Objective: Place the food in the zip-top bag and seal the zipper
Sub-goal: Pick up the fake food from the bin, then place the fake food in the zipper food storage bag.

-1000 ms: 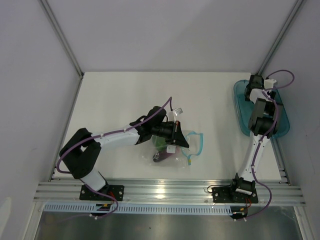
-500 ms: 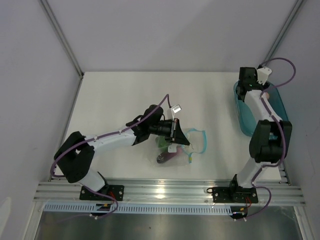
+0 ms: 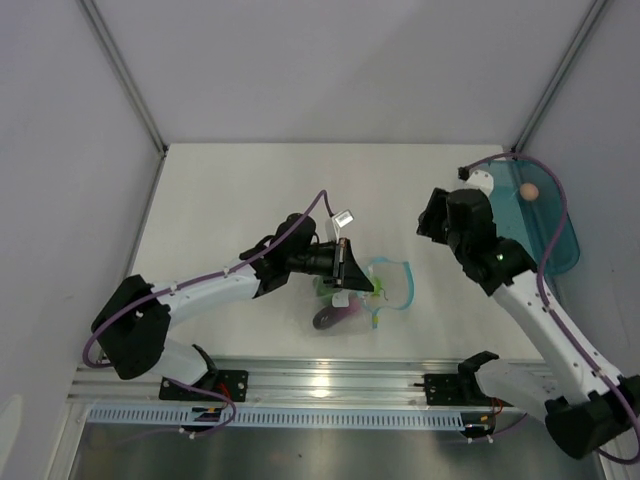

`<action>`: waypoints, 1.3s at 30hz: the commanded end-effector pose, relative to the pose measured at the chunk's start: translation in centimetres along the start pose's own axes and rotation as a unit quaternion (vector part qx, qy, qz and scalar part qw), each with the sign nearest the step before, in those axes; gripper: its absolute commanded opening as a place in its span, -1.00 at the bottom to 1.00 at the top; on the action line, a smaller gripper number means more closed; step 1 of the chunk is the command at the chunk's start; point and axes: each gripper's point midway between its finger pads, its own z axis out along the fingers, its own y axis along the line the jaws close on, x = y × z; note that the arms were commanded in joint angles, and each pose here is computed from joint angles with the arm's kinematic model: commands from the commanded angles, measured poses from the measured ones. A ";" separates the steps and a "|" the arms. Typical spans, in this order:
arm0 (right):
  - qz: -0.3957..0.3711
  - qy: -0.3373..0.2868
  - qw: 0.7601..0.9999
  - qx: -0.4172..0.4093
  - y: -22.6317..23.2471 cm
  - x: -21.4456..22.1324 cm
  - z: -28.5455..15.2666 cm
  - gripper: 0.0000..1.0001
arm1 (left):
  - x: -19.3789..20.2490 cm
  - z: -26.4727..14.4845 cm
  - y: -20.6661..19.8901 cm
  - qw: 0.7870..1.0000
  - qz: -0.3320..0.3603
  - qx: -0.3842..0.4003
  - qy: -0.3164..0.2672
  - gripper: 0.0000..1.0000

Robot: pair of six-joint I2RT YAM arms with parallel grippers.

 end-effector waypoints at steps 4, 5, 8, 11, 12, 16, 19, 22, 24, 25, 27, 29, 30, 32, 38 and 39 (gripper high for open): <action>-0.040 0.086 0.973 -0.210 6.9 7.0 -8.6 -1.00 | -0.9 -0.8 -1.5 0.999 0.026 0.011 -0.017 -0.99; -0.046 0.095 0.970 -0.220 7.0 7.8 -9.2 -1.00 | -0.8 -0.8 -1.6 0.999 0.026 0.012 -0.015 -0.99; -0.063 0.129 0.951 -0.273 7.3 9.8 -11.8 -1.00 | -0.9 -0.8 -1.7 0.999 0.027 0.012 -0.016 -0.99; -0.058 0.143 0.933 -0.326 7.7 11.0 -13.4 -1.00 | -0.9 -0.9 -1.9 0.999 0.028 0.014 -0.014 -0.99; -0.057 0.160 0.929 -0.329 7.5 12.6 -13.2 -1.00 | -1.1 -0.9 -2.2 0.999 0.031 0.016 -0.014 -0.99; -0.050 0.181 0.921 -0.340 7.7 14.4 -12.8 -1.00 | -1.2 -1.1 -2.7 0.999 0.037 0.018 -0.013 -0.99; -0.037 0.202 0.914 -0.350 8.1 15.9 -12.6 -1.00 | -1.3 -1.5 -3.5 0.999 0.044 0.025 -0.015 -0.99; -0.030 0.212 0.912 -0.350 8.6 17.0 -11.7 -0.96 | -1.4 -1.9 -4.3 0.998 0.051 0.030 -0.016 -0.99; -0.030 0.210 0.911 -0.353 9.1 17.1 -11.2 -0.77 | -1.3 -2.1 -4.4 0.998 0.055 0.030 -0.015 -0.99; -0.030 0.209 0.913 -0.350 9.2 17.1 -11.0 -0.66 | -1.2 -2.3 -4.5 0.998 0.056 0.029 -0.016 -0.99; -0.028 0.204 0.914 -0.349 9.7 16.9 -10.5 -0.17 | -1.0 -2.4 -4.3 0.998 0.055 0.026 -0.016 -0.99; -0.026 0.197 0.917 -0.345 10.0 16.4 -10.1 0.17 | -0.8 -2.5 -4.1 0.998 0.054 0.026 -0.017 -0.99; -0.028 0.199 0.918 -0.341 10.2 16.4 -9.8 0.42 | -0.7 -2.5 -4.0 0.998 0.050 0.026 -0.016 -0.99; -0.031 0.196 0.921 -0.334 10.4 16.0 -9.5 0.73 | -0.5 -2.6 -3.9 0.998 0.049 0.026 -0.017 -0.99; -0.038 0.197 0.927 -0.315 10.1 15.2 -9.5 0.99 | -0.4 -2.7 -3.7 0.998 0.050 0.024 -0.019 -0.99; -0.038 0.195 0.928 -0.316 10.0 15.0 -9.8 0.99 | -0.4 -2.8 -3.7 0.998 0.051 0.024 -0.021 -0.99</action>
